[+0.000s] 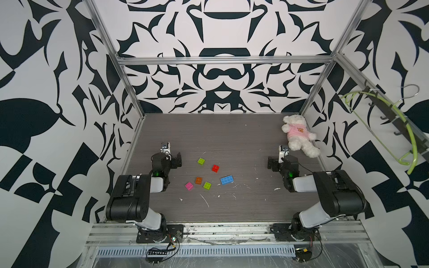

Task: Assemble the letter v with lego
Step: Pick up the lego brick from the center of the board.

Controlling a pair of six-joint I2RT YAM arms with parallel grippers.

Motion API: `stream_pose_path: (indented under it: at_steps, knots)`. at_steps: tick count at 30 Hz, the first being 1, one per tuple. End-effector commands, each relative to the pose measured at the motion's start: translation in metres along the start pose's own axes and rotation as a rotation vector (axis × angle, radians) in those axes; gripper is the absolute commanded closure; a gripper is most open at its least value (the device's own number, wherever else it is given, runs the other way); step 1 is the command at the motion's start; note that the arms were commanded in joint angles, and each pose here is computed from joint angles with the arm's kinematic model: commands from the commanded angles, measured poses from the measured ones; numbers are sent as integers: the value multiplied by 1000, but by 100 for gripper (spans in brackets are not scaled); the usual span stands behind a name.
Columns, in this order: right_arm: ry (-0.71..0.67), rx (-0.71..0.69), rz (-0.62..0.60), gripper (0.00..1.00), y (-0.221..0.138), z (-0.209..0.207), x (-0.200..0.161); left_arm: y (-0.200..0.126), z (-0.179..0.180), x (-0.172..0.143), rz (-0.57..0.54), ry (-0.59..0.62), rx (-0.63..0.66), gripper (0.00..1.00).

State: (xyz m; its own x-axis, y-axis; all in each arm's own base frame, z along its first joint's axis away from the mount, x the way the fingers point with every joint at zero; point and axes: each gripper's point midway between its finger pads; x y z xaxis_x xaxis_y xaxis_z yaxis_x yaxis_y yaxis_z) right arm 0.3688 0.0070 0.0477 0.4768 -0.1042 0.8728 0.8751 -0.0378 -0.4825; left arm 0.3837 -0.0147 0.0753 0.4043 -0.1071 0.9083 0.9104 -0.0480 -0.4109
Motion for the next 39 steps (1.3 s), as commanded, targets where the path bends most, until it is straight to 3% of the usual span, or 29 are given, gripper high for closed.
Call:
stream_pose_path:
  at_steps: [1, 33, 35, 37, 38, 39]
  knots:
    - [-6, -3, -123, 0, 2, 4, 38, 4, -3, 16, -53, -8, -16, 1]
    - [-2, -4, -126, 0, 0, 3, 37, 4, 2, 15, -51, -14, 7, 1]
    - [-36, 11, -142, 0, -5, 10, 46, 0, 19, 25, -68, -59, 103, 1]
    - [-44, 27, -114, 0, -15, 15, 59, -13, 20, 43, -72, -63, 100, 1]
    - [-54, 98, -87, 0, -23, 29, 69, -22, 16, 57, -71, -56, 75, 1]
    - [11, 130, -78, 0, -29, 35, 83, -33, 15, 74, -97, -91, 58, 1]
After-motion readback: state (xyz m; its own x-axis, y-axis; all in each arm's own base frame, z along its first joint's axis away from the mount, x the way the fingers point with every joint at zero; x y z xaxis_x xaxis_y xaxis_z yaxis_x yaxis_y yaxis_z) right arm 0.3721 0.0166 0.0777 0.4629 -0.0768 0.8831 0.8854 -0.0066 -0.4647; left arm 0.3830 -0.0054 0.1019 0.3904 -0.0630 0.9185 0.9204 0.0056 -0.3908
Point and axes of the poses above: each gripper's point midway between its finger pads, its own y axis out along the fingers, its own z axis along the line the jaws close on, x = y × z, and after that the axes turned 6 degrees about y, right-handed
